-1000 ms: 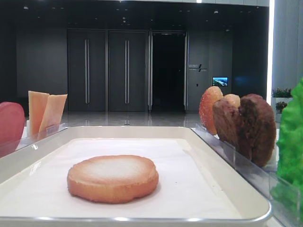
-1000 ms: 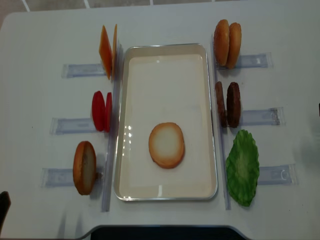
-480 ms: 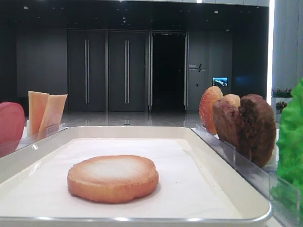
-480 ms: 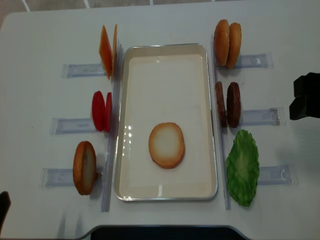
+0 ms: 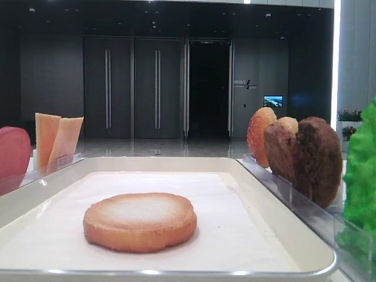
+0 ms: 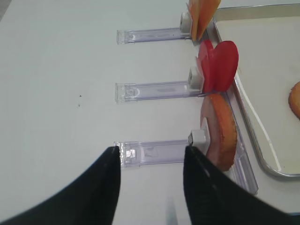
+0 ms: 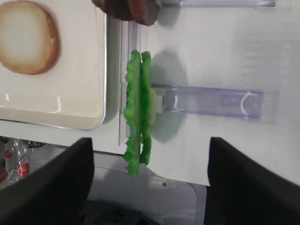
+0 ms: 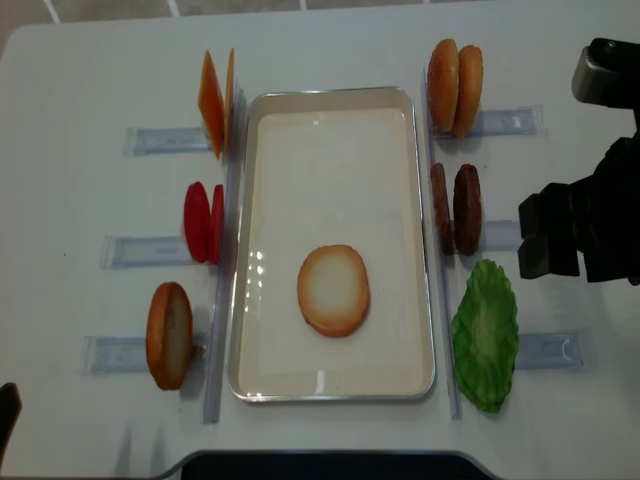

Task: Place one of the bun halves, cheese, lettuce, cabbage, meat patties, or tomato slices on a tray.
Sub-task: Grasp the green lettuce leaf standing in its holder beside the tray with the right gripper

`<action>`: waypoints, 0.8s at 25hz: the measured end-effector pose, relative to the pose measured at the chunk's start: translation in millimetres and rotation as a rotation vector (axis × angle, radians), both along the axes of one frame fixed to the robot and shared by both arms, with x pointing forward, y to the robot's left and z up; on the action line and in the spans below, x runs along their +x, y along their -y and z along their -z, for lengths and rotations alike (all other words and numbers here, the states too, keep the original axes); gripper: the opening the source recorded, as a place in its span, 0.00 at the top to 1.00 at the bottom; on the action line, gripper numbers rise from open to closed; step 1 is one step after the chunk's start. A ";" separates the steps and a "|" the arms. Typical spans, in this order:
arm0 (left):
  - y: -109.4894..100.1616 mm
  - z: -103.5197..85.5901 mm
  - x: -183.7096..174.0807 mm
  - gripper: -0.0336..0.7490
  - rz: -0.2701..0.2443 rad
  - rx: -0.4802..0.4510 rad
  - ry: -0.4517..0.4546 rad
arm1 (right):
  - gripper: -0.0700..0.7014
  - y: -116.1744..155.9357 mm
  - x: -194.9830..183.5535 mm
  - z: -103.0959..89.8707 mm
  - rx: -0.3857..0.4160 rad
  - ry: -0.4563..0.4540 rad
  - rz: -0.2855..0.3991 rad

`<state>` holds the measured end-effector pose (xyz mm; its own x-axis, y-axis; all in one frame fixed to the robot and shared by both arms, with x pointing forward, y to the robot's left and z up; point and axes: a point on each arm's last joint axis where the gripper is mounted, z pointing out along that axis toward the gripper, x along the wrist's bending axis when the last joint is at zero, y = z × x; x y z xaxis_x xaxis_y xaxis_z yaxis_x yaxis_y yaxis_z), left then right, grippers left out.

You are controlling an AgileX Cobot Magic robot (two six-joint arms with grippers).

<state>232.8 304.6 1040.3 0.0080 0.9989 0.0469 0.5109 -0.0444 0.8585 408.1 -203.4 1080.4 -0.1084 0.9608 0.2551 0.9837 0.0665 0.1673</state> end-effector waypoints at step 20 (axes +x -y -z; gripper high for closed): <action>-1.1 -0.1 0.0 0.52 -0.008 0.012 0.000 | 0.24 -30.0 21.1 38.4 -0.104 -0.103 -0.048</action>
<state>232.8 305.8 1040.4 0.0004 0.9983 0.0586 0.5111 -0.0506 0.8580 429.2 -173.4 1041.9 -0.1330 0.9770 0.1664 0.9905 0.1254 0.0557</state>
